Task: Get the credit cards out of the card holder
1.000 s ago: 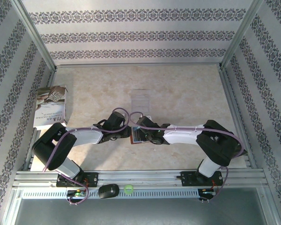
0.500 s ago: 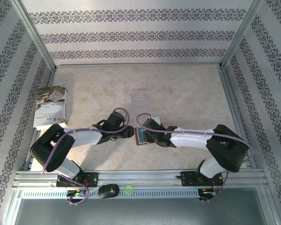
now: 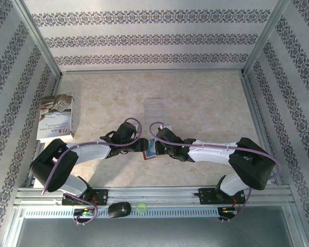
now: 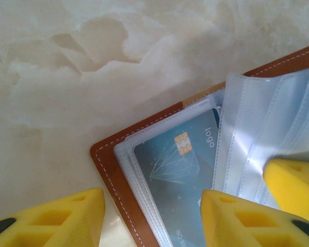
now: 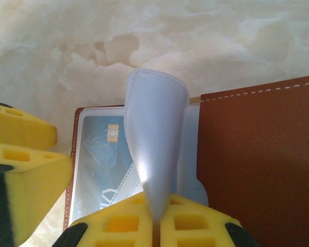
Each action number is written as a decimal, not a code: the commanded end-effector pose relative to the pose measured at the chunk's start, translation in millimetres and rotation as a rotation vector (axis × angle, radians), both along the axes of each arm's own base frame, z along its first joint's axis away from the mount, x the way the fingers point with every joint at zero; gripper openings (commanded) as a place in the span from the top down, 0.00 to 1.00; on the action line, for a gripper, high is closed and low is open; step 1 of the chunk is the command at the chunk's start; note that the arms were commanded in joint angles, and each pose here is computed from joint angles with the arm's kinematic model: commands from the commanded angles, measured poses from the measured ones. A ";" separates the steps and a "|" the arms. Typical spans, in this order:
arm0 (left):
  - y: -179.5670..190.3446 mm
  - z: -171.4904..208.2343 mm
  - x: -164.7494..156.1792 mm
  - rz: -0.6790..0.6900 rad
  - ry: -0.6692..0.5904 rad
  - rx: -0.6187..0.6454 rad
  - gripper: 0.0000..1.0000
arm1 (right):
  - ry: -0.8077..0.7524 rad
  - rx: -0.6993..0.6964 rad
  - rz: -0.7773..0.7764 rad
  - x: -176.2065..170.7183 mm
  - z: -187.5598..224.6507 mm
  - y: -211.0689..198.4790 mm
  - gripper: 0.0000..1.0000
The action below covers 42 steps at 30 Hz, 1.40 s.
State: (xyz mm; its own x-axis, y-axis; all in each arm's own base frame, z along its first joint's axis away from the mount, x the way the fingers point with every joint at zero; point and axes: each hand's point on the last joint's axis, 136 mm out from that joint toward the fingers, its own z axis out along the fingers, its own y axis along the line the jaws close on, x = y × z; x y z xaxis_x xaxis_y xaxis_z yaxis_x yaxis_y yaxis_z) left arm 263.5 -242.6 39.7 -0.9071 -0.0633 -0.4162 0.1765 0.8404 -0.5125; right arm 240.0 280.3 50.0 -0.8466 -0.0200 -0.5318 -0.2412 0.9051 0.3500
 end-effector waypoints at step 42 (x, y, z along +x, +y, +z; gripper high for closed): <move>-9.7 -10.8 1.2 -0.068 0.036 0.072 0.51 | -0.087 0.029 0.039 0.2 76.9 -24.4 0.46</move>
State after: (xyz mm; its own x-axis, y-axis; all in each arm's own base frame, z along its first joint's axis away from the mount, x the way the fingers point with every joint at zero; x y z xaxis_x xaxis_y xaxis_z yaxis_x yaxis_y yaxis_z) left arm 268.5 -243.3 25.8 -0.9276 -0.0202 -0.3730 0.1650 0.8737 -0.4576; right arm 240.2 222.9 117.5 -0.7934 0.0611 -0.6057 -0.1570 0.9407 0.3006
